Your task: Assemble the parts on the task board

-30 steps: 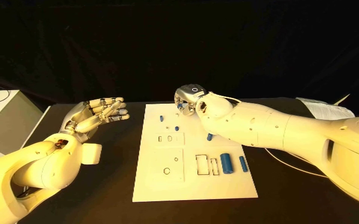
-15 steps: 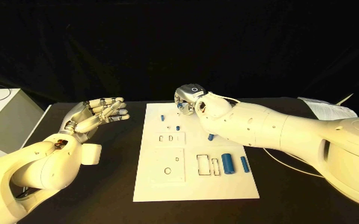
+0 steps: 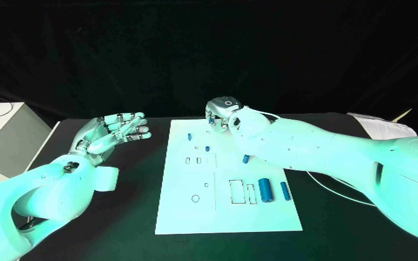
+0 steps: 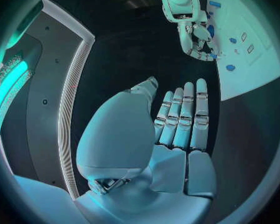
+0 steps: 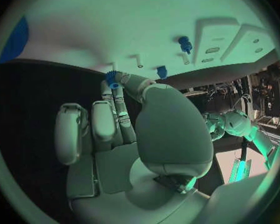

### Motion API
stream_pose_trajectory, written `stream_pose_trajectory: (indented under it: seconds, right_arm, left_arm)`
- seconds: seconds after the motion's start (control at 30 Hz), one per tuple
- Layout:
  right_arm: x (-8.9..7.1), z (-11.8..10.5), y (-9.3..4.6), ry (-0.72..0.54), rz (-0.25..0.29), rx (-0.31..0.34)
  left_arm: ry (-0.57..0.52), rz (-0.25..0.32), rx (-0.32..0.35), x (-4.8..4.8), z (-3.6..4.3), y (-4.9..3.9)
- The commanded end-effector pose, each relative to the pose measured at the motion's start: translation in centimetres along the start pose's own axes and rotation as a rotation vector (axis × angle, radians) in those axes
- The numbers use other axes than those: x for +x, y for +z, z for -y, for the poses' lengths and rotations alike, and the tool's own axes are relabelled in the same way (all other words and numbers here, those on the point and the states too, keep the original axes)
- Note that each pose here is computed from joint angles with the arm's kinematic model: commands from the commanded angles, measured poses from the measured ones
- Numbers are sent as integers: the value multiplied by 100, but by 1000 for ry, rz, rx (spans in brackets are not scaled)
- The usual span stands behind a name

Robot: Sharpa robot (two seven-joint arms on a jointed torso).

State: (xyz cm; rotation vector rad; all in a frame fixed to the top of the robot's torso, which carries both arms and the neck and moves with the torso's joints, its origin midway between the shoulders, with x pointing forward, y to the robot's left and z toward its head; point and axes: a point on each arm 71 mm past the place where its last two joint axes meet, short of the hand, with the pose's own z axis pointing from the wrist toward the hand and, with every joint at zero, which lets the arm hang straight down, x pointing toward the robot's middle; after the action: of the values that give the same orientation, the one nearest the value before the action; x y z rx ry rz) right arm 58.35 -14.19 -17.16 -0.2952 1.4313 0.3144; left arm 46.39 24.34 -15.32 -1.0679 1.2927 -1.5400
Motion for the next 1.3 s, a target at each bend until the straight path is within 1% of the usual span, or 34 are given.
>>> stream_pose_trajectory:
  seconds: [0.03, 0.3, 0.7, 0.9, 1.3]
  right_arm:
    - [-2, -9, 7, -16, 4, -1]
    - [8, -50, 28, -15, 1, -9]
    - [49, -81, 36, -11, -26, -19]
    - [61, -68, 38, -12, -35, -12]
    - [56, -29, 36, -37, -23, 19]
  left_arm:
    - [-3, -19, 10, 26, 16, 2]
    - [-3, -19, 10, 26, 19, 1]
    - [-2, -19, 9, 27, 22, 1]
    - [-2, -19, 8, 27, 23, 0]
    - [-1, -17, 8, 20, 24, 1]
